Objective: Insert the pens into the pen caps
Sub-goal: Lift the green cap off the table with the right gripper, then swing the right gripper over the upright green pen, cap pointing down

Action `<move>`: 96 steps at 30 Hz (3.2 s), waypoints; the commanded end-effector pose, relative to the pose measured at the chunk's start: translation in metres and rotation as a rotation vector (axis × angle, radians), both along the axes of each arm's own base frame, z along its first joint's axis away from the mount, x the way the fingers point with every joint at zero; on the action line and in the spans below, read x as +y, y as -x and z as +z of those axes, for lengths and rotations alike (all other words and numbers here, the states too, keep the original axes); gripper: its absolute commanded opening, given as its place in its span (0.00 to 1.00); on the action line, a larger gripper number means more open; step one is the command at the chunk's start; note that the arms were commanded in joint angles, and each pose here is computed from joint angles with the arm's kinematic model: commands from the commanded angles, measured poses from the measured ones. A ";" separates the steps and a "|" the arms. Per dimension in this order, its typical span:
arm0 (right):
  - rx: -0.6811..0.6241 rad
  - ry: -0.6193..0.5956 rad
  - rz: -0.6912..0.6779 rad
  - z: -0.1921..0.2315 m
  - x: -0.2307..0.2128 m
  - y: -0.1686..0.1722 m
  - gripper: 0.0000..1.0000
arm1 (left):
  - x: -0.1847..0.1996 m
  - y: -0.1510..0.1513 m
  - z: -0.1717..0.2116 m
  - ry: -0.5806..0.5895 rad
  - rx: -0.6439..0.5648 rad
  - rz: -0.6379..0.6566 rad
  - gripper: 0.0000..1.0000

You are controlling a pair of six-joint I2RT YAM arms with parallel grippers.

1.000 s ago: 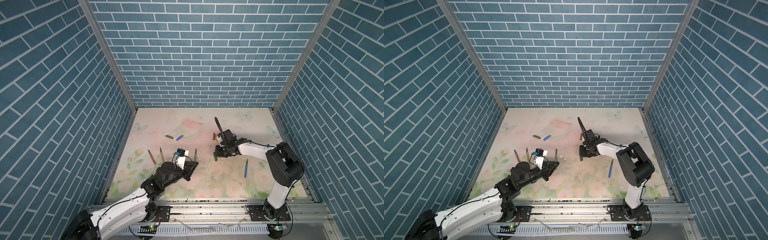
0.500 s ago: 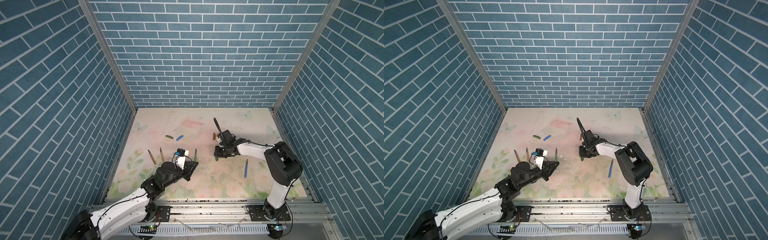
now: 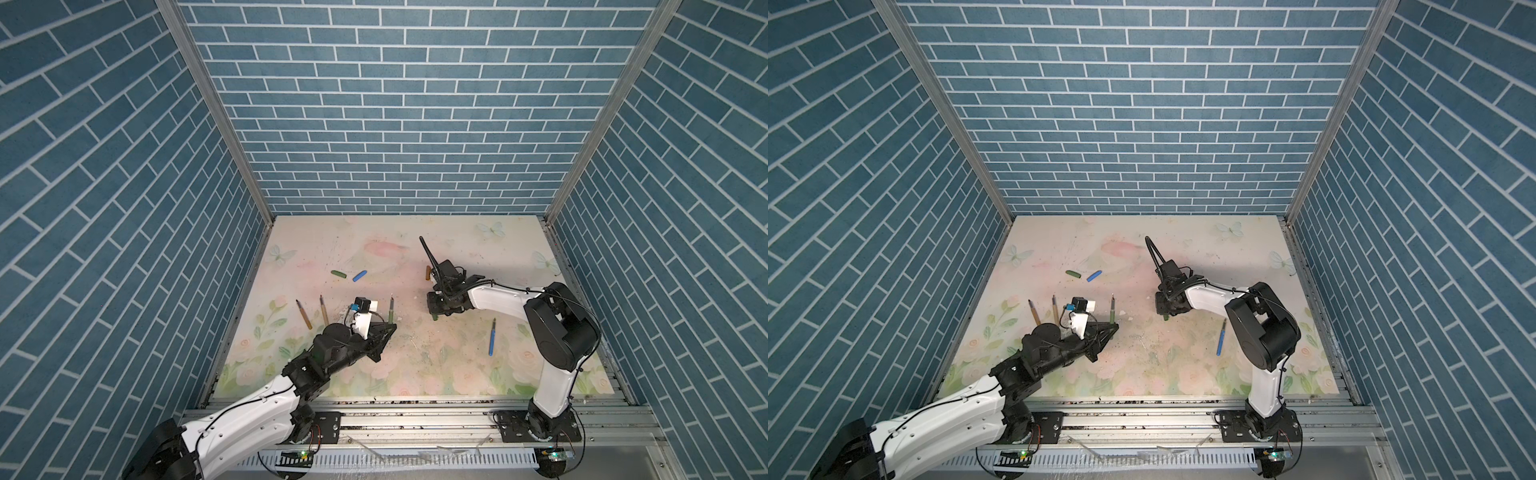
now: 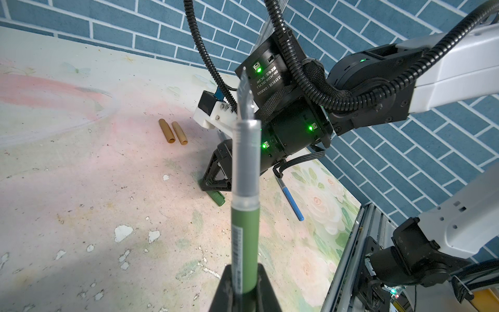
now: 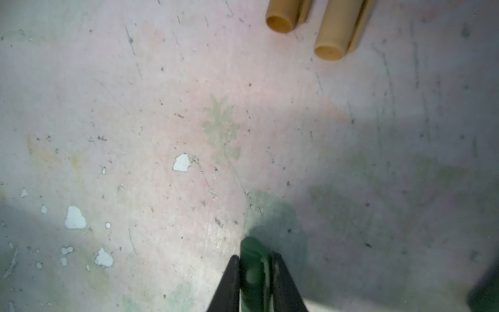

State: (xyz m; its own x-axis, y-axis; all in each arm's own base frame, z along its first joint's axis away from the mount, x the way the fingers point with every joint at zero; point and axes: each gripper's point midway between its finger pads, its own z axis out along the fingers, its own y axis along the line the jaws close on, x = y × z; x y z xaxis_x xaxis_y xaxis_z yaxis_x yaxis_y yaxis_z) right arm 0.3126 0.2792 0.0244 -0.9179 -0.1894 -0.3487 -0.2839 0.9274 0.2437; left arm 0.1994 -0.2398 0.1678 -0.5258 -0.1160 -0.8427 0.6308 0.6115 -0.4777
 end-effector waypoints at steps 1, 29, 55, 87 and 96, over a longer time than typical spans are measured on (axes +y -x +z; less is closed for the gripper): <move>0.017 0.058 0.042 0.001 -0.002 0.011 0.23 | -0.003 -0.004 0.014 0.028 -0.032 0.001 0.00; 0.041 0.098 0.024 -0.006 -0.005 0.012 0.17 | -0.002 -0.003 0.015 0.031 -0.032 0.000 0.00; -0.648 -0.539 0.058 0.241 -0.004 0.029 0.10 | -0.042 -0.030 0.045 0.037 -0.125 -0.060 0.00; -0.871 -0.848 0.125 0.317 0.024 0.044 0.09 | -0.088 -0.029 0.055 0.073 -0.103 -0.221 0.00; -0.837 -0.855 0.126 0.311 0.028 0.046 0.08 | -0.087 -0.031 0.058 0.073 -0.112 -0.208 0.00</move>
State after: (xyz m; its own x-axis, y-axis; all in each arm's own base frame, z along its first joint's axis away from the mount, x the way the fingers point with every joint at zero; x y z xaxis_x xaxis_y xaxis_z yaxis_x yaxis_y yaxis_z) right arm 0.2714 0.3030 0.3239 -0.3359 0.2966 -0.8940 -0.7078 0.5467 0.4474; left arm 0.2277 -0.3231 0.2097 -0.4867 -0.0535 -0.8719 0.7707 0.4436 -0.4574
